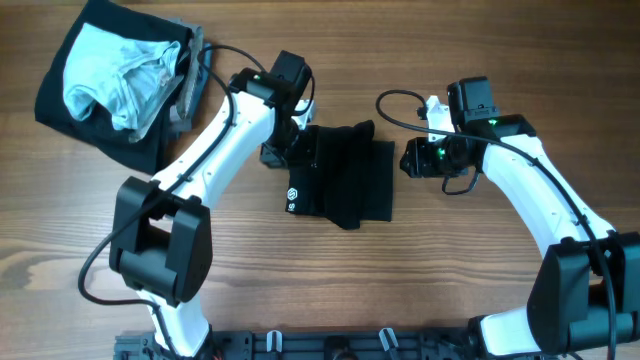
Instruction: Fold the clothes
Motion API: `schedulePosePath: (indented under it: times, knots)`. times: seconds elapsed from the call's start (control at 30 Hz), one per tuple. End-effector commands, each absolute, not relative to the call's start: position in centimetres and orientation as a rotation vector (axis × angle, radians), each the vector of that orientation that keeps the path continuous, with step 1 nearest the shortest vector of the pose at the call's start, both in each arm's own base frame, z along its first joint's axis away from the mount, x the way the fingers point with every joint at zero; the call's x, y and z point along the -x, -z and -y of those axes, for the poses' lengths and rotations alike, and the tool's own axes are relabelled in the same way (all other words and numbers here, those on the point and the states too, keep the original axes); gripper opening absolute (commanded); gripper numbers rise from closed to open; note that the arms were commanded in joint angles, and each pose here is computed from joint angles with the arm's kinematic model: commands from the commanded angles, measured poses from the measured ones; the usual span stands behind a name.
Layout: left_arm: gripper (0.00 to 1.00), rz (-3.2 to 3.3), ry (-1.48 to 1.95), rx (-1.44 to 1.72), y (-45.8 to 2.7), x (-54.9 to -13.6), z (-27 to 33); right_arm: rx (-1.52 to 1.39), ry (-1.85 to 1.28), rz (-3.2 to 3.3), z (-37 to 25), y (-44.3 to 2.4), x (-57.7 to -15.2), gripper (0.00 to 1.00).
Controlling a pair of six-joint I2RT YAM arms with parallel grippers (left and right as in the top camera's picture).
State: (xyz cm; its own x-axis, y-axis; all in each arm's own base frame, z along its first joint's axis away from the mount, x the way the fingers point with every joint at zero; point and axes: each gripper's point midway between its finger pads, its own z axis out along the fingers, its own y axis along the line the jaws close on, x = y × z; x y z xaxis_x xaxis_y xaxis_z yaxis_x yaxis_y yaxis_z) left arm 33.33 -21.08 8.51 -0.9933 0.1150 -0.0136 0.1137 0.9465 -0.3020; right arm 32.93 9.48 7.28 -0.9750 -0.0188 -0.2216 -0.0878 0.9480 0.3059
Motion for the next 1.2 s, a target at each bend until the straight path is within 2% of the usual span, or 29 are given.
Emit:
schedulePosePath:
  times: [0.0,0.1,0.17,0.27,0.33,0.4,0.5,0.57,0.6,0.7,0.8,0.87,0.9,0.93,1.03,1.1,1.17]
  knots:
    - [0.04,3.093,-0.450,0.291,-4.7,-32.8,23.7,-0.214,-0.363,-2.884,-6.0,-7.7,-33.7,0.46]
    - [0.04,2.948,-0.673,0.397,-3.6,-30.2,28.7,-0.267,-0.399,-2.876,-4.6,-7.8,-33.8,0.43]
    - [0.04,2.868,-0.832,0.497,-4.9,-28.3,32.2,-0.194,-0.499,-2.865,-5.4,-8.1,-33.8,0.43]
    - [0.04,2.860,-0.851,0.577,-8.0,-27.9,33.0,-0.023,-0.647,-2.828,-7.3,-8.9,-33.7,0.43]
    - [0.04,2.939,-0.758,0.545,-10.7,-29.4,31.0,0.056,-0.722,-2.805,-8.3,-9.3,-33.5,0.43]
    - [0.09,3.089,-0.546,0.465,-12.9,-32.0,26.8,0.200,-0.805,-2.772,-9.9,-9.8,-32.9,0.48]
    - [0.15,3.177,-0.416,0.331,-14.2,-34.0,22.3,0.358,-0.826,-2.773,-12.0,-9.5,-31.8,0.71]
    - [0.15,3.166,-0.393,0.258,-13.9,-34.4,20.6,0.434,-0.840,-2.781,-13.8,-9.0,-31.2,0.75]
    - [0.14,3.162,-0.386,0.231,-13.5,-34.5,19.9,0.464,-0.840,-2.786,-14.6,-8.7,-31.0,0.70]
    - [0.13,3.128,-0.357,0.197,-12.1,-33.9,19.0,0.306,-0.739,-2.898,-14.6,-6.5,-31.2,0.28]
    - [0.13,3.089,-0.339,0.193,-9.3,-32.7,18.9,0.252,-0.751,-2.978,-14.8,-3.9,-30.6,0.24]
    - [0.11,3.082,-0.345,0.196,-7.2,-32.2,19.1,0.238,-0.734,-3.028,-14.5,-2.4,-30.3,0.07]
    - [0.11,3.078,-0.341,0.169,-5.3,-31.6,19.1,0.189,-0.624,-3.058,-13.3,-1.7,-30.5,0.04]
    - [0.10,3.067,-0.331,0.130,-2.8,-30.6,18.6,-0.077,-0.333,-3.099,-9.6,-1.2,-31.1,0.04]
    - [0.10,3.041,-0.309,0.106,0.0,-28.8,17.8,-0.208,-0.225,-3.095,-7.3,-1.5,-31.3,0.07]
    - [0.09,3.023,-0.293,0.085,0.8,-27.9,17.4,-0.228,-0.220,-3.107,-6.8,-1.5,-31.0,0.46]
    - [0.09,3.020,-0.293,0.073,0.8,-27.9,17.3,-0.240,-0.227,-3.115,-6.4,-1.9,-30.8,0.45]
